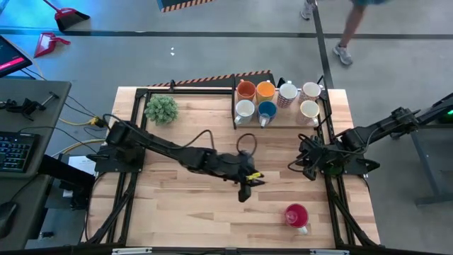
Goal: Place coffee mugs
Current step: Put the red mug on the shelf
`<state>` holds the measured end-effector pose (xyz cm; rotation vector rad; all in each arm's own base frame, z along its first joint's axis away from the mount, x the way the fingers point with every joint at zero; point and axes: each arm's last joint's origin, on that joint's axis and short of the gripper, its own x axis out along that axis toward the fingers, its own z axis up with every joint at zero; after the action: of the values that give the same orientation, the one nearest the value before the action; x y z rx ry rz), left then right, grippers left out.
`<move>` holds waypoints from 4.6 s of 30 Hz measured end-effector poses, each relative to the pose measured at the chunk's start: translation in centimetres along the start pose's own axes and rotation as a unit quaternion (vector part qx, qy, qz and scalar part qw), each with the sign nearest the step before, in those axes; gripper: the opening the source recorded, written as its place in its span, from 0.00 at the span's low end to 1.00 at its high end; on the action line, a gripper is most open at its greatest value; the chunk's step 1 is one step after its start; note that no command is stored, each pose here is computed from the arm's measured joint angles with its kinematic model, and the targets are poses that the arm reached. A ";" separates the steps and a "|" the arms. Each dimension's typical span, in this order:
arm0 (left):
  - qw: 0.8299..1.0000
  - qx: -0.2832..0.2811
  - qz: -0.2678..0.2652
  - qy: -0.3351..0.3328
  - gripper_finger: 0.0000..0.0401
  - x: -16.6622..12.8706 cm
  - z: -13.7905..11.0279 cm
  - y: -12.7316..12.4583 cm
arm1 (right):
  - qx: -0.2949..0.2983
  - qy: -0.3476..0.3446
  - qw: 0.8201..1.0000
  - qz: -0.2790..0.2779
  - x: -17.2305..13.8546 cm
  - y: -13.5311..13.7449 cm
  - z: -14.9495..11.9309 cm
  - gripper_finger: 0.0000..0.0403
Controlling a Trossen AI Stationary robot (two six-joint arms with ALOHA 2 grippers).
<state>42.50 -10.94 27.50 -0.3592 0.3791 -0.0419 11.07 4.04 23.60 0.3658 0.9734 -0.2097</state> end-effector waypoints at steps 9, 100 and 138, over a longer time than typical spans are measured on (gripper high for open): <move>0.995 0.010 -0.089 0.041 0.28 2.7 0.5 0.2 | 0.001 0.020 0.999 0.035 -0.3 0.0 -0.2 0.27; 0.947 0.189 0.155 0.210 0.13 -3.0 9.1 -2.2 | -0.032 -0.031 0.991 0.125 -2.7 -1.0 -0.8 0.27; 0.994 0.005 0.024 -0.108 0.09 -21.3 -15.7 2.8 | 0.084 -0.158 0.969 0.172 -3.7 0.2 1.3 0.27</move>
<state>16.89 -11.30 20.47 -0.3409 0.1727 0.0412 10.13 3.70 27.35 0.6294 0.5672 -0.0307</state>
